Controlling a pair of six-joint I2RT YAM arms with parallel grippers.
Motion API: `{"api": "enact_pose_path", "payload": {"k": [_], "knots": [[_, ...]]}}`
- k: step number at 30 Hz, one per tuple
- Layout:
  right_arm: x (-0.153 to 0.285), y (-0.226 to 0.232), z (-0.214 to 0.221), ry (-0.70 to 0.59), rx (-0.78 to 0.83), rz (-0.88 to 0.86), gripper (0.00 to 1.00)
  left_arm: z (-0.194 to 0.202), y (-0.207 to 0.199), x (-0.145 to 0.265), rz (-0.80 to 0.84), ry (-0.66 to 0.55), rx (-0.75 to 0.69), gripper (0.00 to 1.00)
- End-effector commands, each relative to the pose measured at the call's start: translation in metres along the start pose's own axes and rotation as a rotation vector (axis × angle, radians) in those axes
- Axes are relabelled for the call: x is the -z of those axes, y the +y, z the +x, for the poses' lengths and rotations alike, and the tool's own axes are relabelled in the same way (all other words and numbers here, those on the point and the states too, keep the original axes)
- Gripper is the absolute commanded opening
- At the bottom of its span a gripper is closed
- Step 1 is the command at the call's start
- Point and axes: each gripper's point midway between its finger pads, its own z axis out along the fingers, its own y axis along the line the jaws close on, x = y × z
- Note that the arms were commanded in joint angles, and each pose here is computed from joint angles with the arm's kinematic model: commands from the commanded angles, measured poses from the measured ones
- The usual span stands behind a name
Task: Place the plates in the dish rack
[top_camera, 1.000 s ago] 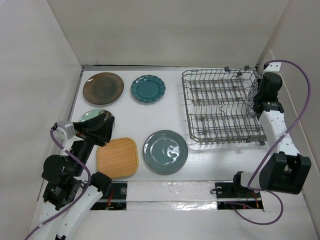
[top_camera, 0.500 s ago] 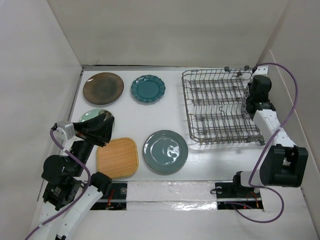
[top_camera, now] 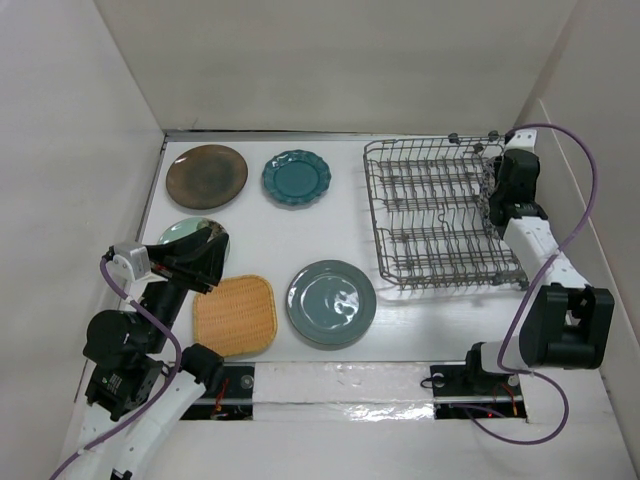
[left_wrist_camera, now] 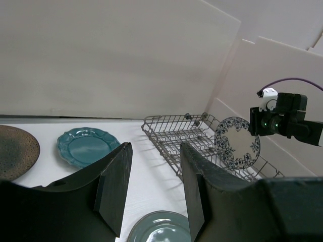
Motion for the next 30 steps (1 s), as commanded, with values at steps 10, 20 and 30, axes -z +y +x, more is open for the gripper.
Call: {"api": "enact_pose_path", "payload": {"k": [10, 20, 30], "knots": [[0.013, -0.004, -0.105, -0.128, -0.37, -0.154, 0.71, -0.01, -0.005, -0.004, 0.015, -0.027, -0.006, 0.4], [0.143, 0.09, -0.214, -0.333, -0.606, -0.544, 0.19, -0.005, -0.004, -0.008, 0.01, -0.008, -0.007, 0.34], [0.236, 0.328, -0.194, -0.151, -0.858, -0.892, 0.0, 0.006, 0.005, -0.015, -0.031, 0.025, -0.01, 0.0]]}}
